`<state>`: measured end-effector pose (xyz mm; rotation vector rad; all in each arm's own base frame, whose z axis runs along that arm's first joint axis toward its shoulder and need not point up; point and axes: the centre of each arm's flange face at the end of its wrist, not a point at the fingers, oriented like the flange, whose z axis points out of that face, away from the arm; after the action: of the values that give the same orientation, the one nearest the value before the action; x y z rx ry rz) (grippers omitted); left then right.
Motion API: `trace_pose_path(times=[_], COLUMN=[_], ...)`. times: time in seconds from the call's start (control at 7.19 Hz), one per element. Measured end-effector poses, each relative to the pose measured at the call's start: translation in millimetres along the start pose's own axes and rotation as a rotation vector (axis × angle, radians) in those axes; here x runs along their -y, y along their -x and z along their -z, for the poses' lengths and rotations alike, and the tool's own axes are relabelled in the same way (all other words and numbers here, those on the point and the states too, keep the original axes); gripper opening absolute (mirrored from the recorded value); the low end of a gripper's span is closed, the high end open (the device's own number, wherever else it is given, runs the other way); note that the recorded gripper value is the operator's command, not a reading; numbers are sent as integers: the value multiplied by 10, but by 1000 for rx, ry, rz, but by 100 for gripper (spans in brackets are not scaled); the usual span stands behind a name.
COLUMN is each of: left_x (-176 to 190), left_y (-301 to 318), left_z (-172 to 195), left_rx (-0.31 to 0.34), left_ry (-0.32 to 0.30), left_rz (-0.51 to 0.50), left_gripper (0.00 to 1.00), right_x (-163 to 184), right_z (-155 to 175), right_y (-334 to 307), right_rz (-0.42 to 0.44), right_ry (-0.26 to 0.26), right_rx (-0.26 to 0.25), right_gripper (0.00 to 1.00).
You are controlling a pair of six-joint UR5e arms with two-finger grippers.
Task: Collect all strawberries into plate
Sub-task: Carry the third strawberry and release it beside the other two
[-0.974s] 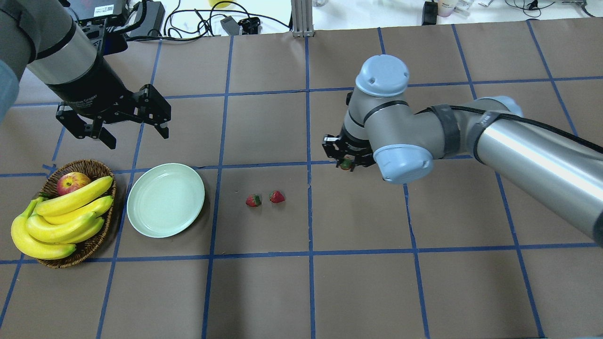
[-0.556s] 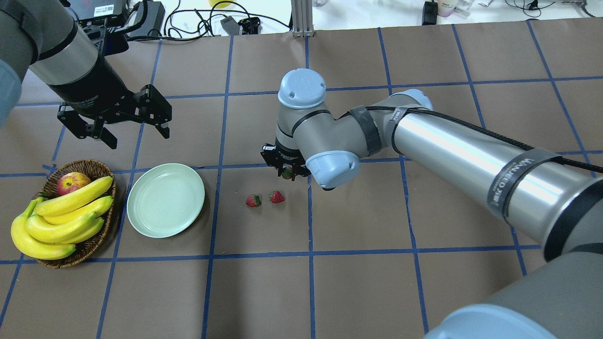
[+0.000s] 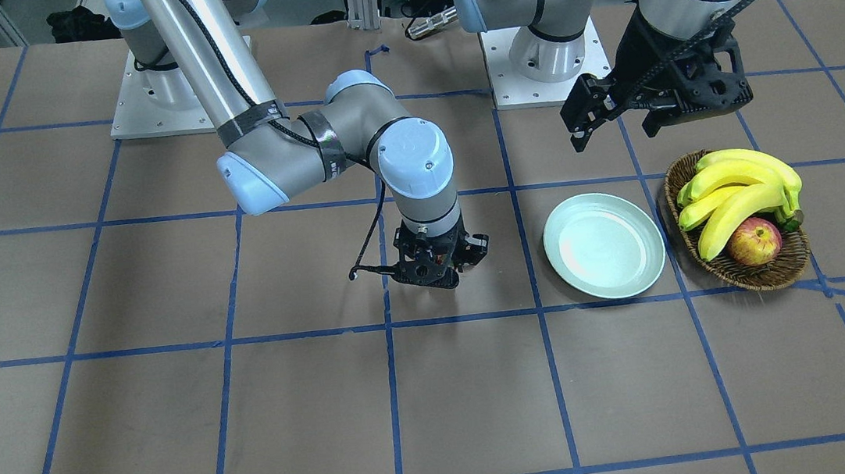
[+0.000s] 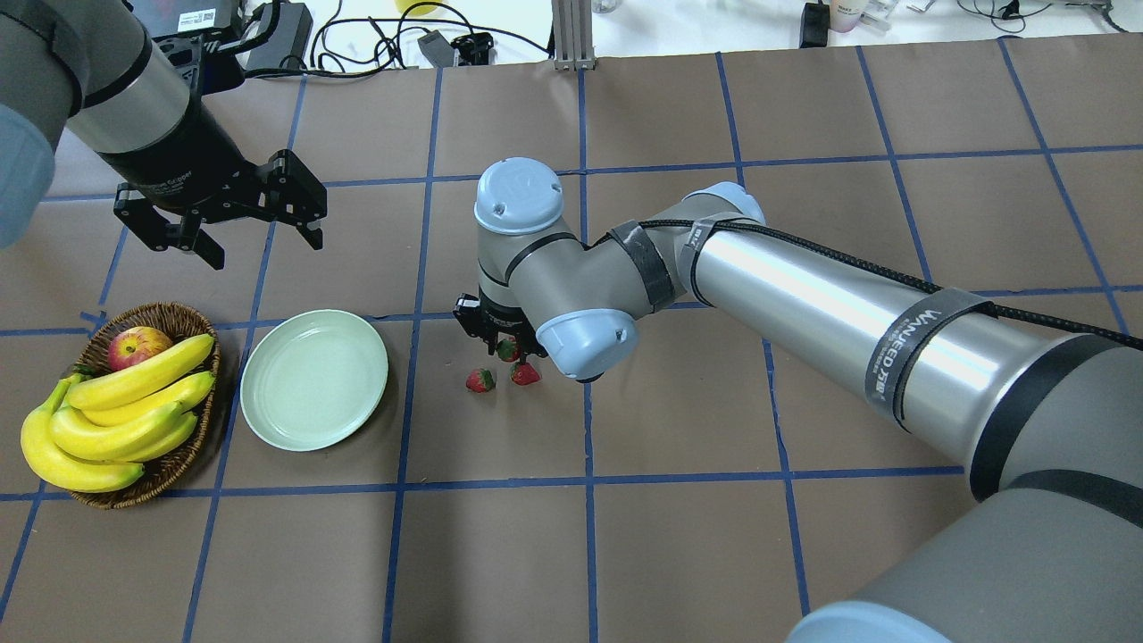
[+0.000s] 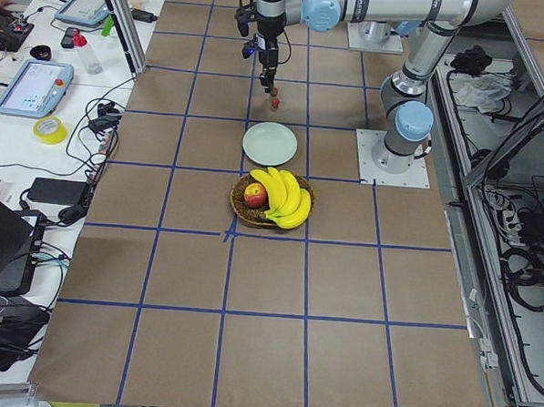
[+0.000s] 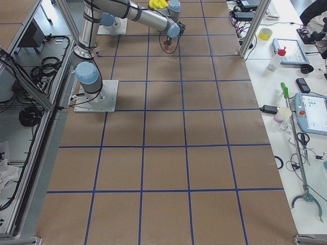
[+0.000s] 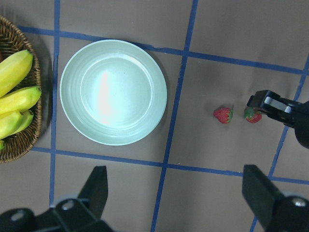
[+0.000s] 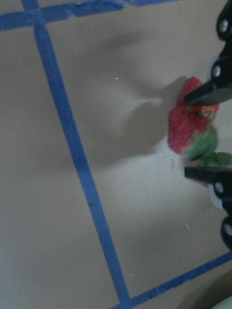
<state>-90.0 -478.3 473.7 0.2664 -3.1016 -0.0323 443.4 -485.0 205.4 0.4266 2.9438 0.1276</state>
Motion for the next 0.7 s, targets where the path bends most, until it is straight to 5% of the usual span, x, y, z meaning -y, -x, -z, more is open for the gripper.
trace_pose_path(times=[0.42, 0.7], left_x=[-2, 14], left_y=[-3, -8], left_z=[26, 79], left_rx=[-1, -4], left_ry=[-7, -26], left_rz=[0, -8], left_gripper=[100, 100], right_x=[-50, -7], right_z=[180, 743], right_y=[-42, -277], right_rz=[7, 28], right_ry=[-23, -85], right_rx=[-15, -83], right_gripper=[80, 100])
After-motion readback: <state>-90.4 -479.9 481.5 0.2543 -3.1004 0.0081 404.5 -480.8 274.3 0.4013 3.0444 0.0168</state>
